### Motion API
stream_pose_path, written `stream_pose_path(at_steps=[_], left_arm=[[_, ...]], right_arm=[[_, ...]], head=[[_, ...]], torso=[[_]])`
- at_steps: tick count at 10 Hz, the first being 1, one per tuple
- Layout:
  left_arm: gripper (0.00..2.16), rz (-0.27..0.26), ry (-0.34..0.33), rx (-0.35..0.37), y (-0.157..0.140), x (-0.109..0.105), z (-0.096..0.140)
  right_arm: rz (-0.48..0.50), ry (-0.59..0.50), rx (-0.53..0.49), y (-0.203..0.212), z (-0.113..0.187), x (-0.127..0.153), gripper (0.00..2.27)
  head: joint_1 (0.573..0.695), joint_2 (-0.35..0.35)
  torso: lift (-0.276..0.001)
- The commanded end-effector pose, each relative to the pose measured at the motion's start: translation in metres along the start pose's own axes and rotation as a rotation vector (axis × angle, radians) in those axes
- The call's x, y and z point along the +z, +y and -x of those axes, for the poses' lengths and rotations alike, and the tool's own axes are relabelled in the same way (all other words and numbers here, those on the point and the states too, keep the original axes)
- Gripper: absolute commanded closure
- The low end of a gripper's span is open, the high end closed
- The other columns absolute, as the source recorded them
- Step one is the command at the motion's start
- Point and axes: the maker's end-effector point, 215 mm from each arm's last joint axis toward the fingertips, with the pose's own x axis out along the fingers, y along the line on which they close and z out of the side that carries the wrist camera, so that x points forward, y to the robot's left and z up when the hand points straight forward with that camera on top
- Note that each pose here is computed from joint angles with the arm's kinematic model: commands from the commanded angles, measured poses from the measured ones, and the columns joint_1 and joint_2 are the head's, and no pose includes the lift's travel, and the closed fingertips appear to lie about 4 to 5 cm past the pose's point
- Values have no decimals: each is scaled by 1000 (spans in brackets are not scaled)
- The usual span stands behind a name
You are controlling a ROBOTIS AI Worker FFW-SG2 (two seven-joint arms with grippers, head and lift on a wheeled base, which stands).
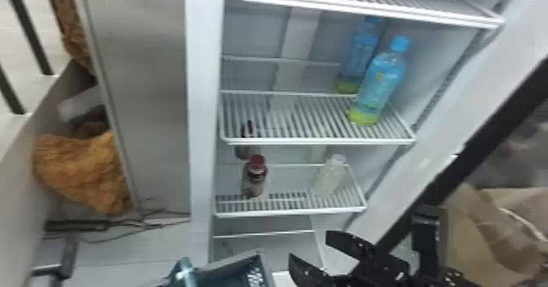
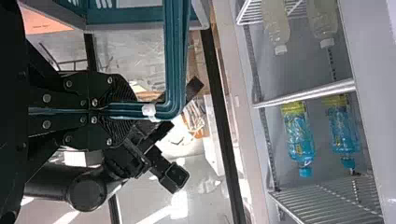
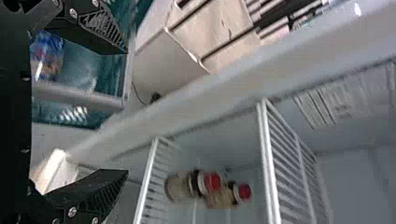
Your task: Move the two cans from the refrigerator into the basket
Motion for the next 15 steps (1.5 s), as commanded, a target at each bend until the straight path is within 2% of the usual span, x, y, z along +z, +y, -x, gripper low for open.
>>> stream_pose_path(at_steps=[1, 3, 6, 11, 13, 15], left_arm=[[1199, 6, 9, 1, 1, -4, 0], [1199, 8, 9, 3, 1, -5, 0], [1197, 6, 7, 2, 1, -3, 0], [1197, 8, -1, -2, 0, -2, 0], [1197, 13, -5, -1, 1, -3, 1], [1199, 16, -8, -2, 1, -3, 1]], right_arm=[[30, -35, -69, -25, 14, 3, 150], [75, -108, -133, -53, 27, 6, 151], [114, -175, -195, -84, 43, -5, 151], [135, -273, -170, -72, 66, -9, 151], [197, -325, -232, -77, 93, 1, 151], [198, -364, -264, -83, 102, -1, 151]], head=[[695, -286], [695, -350], [695, -350], [695, -350], [695, -350], [695, -350]], torso=[[-35], [-35], [-35], [-35], [-35], [-35]])
